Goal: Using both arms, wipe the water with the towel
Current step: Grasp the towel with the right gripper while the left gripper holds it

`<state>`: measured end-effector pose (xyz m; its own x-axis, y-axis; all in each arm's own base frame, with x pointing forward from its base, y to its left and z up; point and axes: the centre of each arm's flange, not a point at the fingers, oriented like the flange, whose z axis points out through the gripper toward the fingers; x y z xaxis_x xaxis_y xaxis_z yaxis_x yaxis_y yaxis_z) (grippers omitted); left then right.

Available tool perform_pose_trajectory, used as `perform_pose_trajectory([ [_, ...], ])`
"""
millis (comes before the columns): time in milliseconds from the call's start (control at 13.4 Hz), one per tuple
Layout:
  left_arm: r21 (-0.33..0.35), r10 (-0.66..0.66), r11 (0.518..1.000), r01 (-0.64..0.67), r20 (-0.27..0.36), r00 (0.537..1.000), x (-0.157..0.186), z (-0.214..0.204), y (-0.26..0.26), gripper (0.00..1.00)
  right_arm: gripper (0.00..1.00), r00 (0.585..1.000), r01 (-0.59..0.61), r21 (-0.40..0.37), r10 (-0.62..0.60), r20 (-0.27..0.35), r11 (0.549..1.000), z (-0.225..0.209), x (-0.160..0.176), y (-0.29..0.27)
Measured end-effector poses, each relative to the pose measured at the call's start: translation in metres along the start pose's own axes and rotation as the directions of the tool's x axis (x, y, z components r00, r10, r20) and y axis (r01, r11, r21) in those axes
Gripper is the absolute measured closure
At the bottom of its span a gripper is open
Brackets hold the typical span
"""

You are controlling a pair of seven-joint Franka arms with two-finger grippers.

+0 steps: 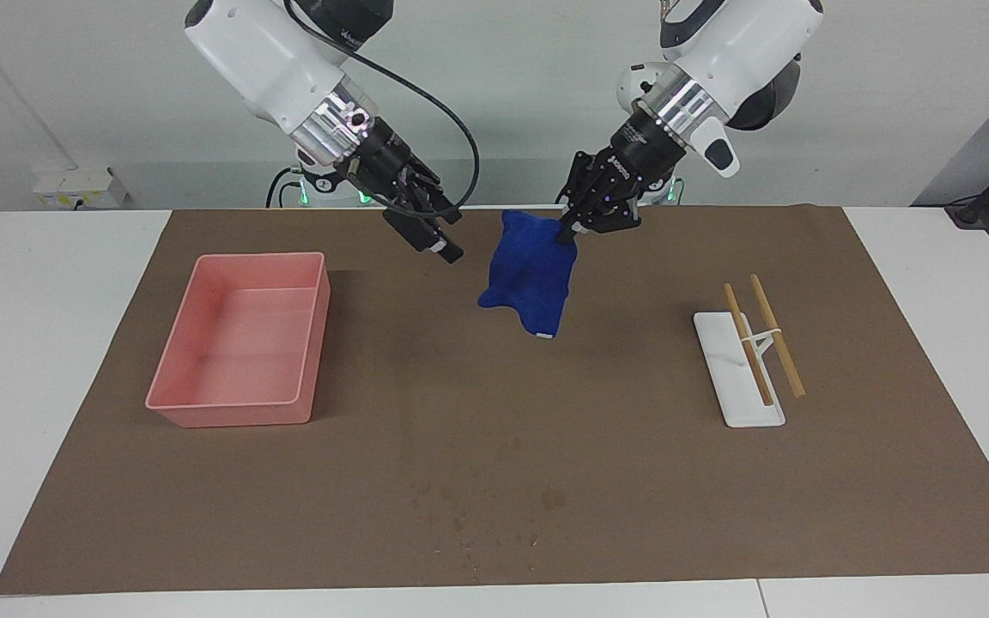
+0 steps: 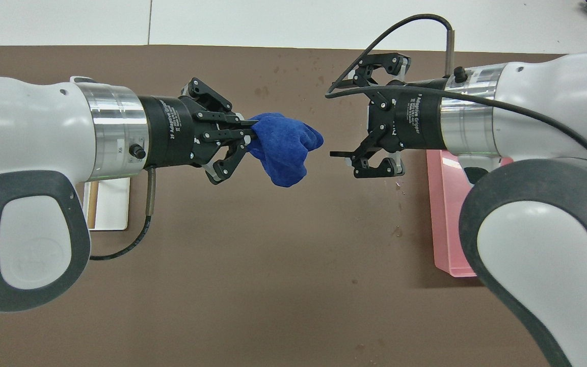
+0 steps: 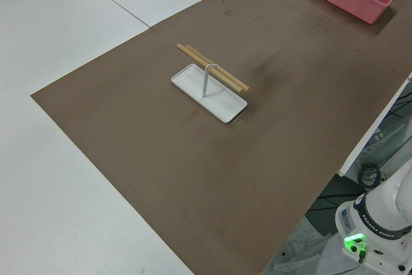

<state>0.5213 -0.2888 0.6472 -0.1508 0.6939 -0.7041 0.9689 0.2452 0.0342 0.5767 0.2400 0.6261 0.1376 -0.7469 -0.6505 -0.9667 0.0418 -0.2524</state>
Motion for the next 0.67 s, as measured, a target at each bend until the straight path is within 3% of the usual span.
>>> perform_pose_trajectory([
  [598,0.034,0.006,0.999,-0.009,0.084,0.996,-0.032,0.009,-0.032,0.93,0.01,0.998,-0.069,-0.057,0.069,-0.01,0.996,0.033,0.005,0.021],
  [672,0.038,0.011,0.999,-0.015,0.085,0.996,-0.036,0.01,-0.037,0.93,0.08,0.998,-0.064,-0.061,0.063,-0.008,0.996,0.034,0.001,0.023],
])
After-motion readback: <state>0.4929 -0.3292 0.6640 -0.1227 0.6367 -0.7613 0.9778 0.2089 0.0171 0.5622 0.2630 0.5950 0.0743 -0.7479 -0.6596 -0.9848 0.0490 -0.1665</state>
